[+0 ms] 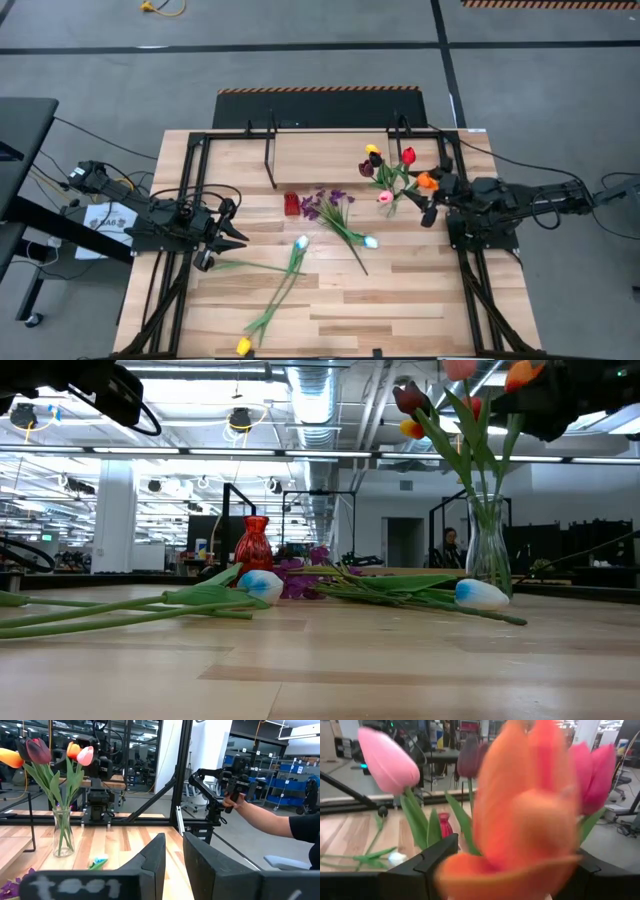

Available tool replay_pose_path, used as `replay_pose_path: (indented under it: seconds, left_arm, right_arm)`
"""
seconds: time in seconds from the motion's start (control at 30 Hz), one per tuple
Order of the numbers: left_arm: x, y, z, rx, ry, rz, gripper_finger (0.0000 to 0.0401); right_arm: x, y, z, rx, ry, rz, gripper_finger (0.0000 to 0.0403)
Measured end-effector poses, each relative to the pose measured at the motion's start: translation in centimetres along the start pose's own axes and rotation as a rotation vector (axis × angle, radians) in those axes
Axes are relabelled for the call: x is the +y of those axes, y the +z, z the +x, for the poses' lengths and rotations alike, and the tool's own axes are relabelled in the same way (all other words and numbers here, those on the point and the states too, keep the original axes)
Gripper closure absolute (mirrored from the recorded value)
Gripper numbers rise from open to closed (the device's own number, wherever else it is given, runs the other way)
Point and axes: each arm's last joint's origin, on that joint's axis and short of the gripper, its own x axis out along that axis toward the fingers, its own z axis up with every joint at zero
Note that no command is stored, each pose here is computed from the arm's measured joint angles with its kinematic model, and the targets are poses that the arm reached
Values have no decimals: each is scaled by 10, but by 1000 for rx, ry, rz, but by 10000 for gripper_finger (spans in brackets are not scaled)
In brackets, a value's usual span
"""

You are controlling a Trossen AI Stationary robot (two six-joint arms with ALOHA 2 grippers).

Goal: Pick and place flowers into a vace then onto a shelf
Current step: Put the orange flower into the transparent vase

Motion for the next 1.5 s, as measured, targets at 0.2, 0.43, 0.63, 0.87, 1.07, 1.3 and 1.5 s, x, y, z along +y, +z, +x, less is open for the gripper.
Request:
replay_pose_path:
  seconds: [0.2, 0.43, 0.63, 0.87, 1.07, 1.3, 1.5]
  left_arm:
    - [0, 0, 0, 4, 0, 0, 345]
    - [0, 0, 0, 6, -17, -2, 345]
    - [-1, 0, 0, 7, -25, -3, 345]
    - [-1, 0, 0, 7, -25, -3, 345]
    - [-1, -1, 0, 8, -25, -3, 345]
    - [-1, -1, 0, 8, -25, -3, 345]
    - [-1, -1, 0, 8, -25, -3, 345]
  right_arm:
    - [0, -7, -1, 61, -4, -17, 152]
    - [-4, -4, -5, 122, -46, -34, 152]
    - [-7, 5, -10, 152, -43, -36, 152]
    - [-9, 3, -15, 222, -47, -20, 152]
    - [-9, 3, -15, 222, -45, -19, 152]
    - [-8, 3, -15, 222, -16, -21, 152]
    - [-7, 12, -20, 215, 24, -6, 152]
